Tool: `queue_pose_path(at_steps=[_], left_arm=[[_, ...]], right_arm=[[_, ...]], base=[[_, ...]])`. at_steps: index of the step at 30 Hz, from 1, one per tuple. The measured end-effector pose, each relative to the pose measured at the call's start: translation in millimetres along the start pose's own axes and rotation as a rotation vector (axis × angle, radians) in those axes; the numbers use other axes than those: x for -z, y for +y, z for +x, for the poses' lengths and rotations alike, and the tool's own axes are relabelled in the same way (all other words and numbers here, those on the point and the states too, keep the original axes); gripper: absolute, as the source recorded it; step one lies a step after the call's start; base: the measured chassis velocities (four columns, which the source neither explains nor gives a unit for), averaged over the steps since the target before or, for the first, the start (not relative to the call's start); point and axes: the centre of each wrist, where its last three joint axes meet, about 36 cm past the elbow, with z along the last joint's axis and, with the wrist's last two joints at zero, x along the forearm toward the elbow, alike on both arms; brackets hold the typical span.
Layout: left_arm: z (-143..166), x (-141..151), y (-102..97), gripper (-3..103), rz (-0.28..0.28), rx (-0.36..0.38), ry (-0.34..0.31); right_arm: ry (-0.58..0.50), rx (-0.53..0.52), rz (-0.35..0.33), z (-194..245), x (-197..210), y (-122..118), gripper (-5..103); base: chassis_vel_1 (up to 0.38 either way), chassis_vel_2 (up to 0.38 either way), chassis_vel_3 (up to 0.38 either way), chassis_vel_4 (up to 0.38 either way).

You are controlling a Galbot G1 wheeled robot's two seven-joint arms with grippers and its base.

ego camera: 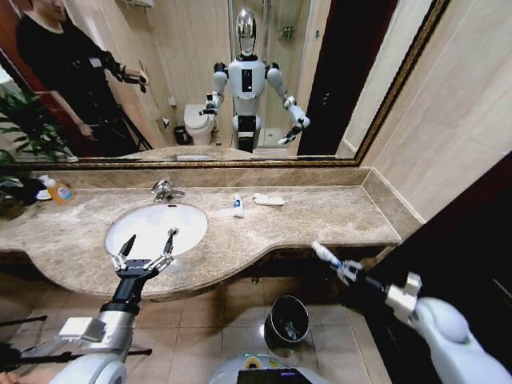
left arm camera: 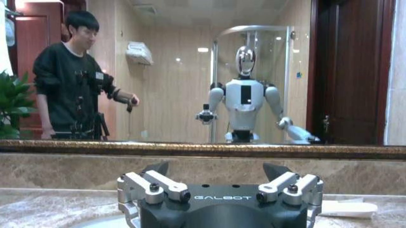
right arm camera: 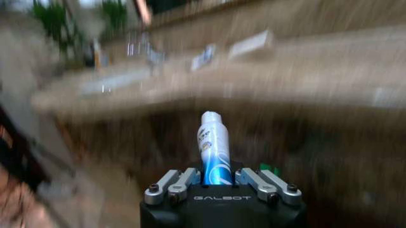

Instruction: Pick up the trash from the sink and place it in the trash bin.

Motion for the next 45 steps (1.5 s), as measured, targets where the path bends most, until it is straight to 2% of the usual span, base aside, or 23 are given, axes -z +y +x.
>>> queue_pose_path(at_steps=[3, 5, 6, 9, 10, 12, 17, 22, 23, 25, 26, 28, 29, 31, 33, 34, 36, 37, 38, 41, 43, 44, 45], left_arm=[[0.0, 0.0, 0.0, 100, 0.0, 0.0, 0.0], [0.0, 0.0, 0.0, 100, 0.0, 0.0, 0.0], [0.0, 0.0, 0.0, 100, 0.0, 0.0, 0.0], [0.0, 0.0, 0.0, 100, 0.0, 0.0, 0.0], [0.0, 0.0, 0.0, 100, 0.0, 0.0, 0.0], [0.0, 0.0, 0.0, 100, 0.0, 0.0, 0.0], [0.0, 0.0, 0.0, 100, 0.0, 0.0, 0.0], [0.0, 0.0, 0.0, 100, 0.0, 0.0, 0.0], [0.0, 0.0, 0.0, 100, 0.0, 0.0, 0.0], [0.0, 0.0, 0.0, 100, 0.0, 0.0, 0.0], [0.0, 0.0, 0.0, 100, 0.0, 0.0, 0.0], [0.0, 0.0, 0.0, 100, 0.0, 0.0, 0.0], [0.0, 0.0, 0.0, 100, 0.0, 0.0, 0.0], [0.0, 0.0, 0.0, 100, 0.0, 0.0, 0.0], [0.0, 0.0, 0.0, 100, 0.0, 0.0, 0.0], [0.0, 0.0, 0.0, 100, 0.0, 0.0, 0.0], [0.0, 0.0, 0.0, 100, 0.0, 0.0, 0.0], [0.0, 0.0, 0.0, 100, 0.0, 0.0, 0.0], [0.0, 0.0, 0.0, 100, 0.0, 0.0, 0.0], [0.0, 0.0, 0.0, 100, 0.0, 0.0, 0.0], [0.0, 0.0, 0.0, 100, 0.0, 0.0, 0.0], [0.0, 0.0, 0.0, 100, 0.0, 0.0, 0.0], [0.0, 0.0, 0.0, 100, 0.0, 0.0, 0.0]], right_arm=[[0.064, -0.015, -0.002, -16.6, -35.9, 14.7, 23], [0.09, -0.095, -0.005, -41.7, -66.0, 31.3, 23], [0.09, -0.095, -0.005, -41.7, -66.0, 31.3, 23], [0.156, -0.237, -0.044, -86.7, -109.6, 56.9, 23], [0.156, -0.237, -0.044, -86.7, -109.6, 56.9, 23], [0.221, -0.267, -0.049, -111.0, -134.6, 73.9, 23], [0.312, -0.257, -0.038, -125.7, -158.2, 86.3, 23], [0.337, -0.264, -0.041, -130.5, -168.2, 89.4, 23], [0.334, -0.275, -0.044, -135.7, -169.2, 91.3, 20], [0.324, -0.29, -0.048, -142.8, -168.2, 93.9, 27], [0.324, -0.29, -0.048, -142.8, -168.2, 93.9, 27], [0.324, -0.296, -0.058, -145.3, -165.4, 95.5, 37], [0.324, -0.296, -0.058, -145.3, -165.4, 95.5, 37], [0.34, -0.282, -0.069, -142.2, -161.0, 96.8, 48], [0.344, -0.276, -0.07, -140.7, -160.8, 96.9, 48], [0.348, -0.264, -0.069, -137.7, -160.6, 96.6, 60], [0.334, -0.257, -0.067, -134.6, -159.5, 97.7, 71], [0.334, -0.257, -0.067, -134.6, -159.5, 97.7, 71], [0.318, -0.259, -0.067, -133.9, -156.7, 98.3, 71], [0.252, -0.269, -0.073, -130.2, -141.5, 95.6, 81], [0.168, -0.288, -0.07, -124.2, -115.5, 86.6, 91], [0.12, -0.298, -0.072, -121.8, -99.1, 82.5, 91], [0.037, -0.325, -0.077, -117.4, -64.7, 75.7, 99]], base=[[0.0, 0.0, 0.0, 0.0], [0.0, 0.0, 0.0, 0.0], [0.0, 0.0, 0.0, 0.0], [0.0, 0.0, 0.0, 0.0], [0.0, 0.0, 0.0, 0.0], [0.0, 0.0, 0.0, 0.0], [0.0, 0.0, 0.0, 0.0], [0.0, 0.0, 0.0, 0.0], [0.0, 0.0, 0.0, 0.0], [0.0, 0.0, 0.0, 0.0], [0.0, 0.0, 0.0, 0.0], [0.0, 0.0, 0.0, 0.0], [0.0, 0.0, 0.0, 0.0], [0.0, 0.0, 0.0, 0.0], [0.0, 0.0, 0.0, 0.0], [0.0, 0.0, 0.0, 0.0], [0.0, 0.0, 0.0, 0.0], [0.0, 0.0, 0.0, 0.0], [0.0, 0.0, 0.0, 0.0], [0.0, 0.0, 0.0, 0.0], [0.0, 0.0, 0.0, 0.0], [0.0, 0.0, 0.0, 0.0], [0.0, 0.0, 0.0, 0.0]])
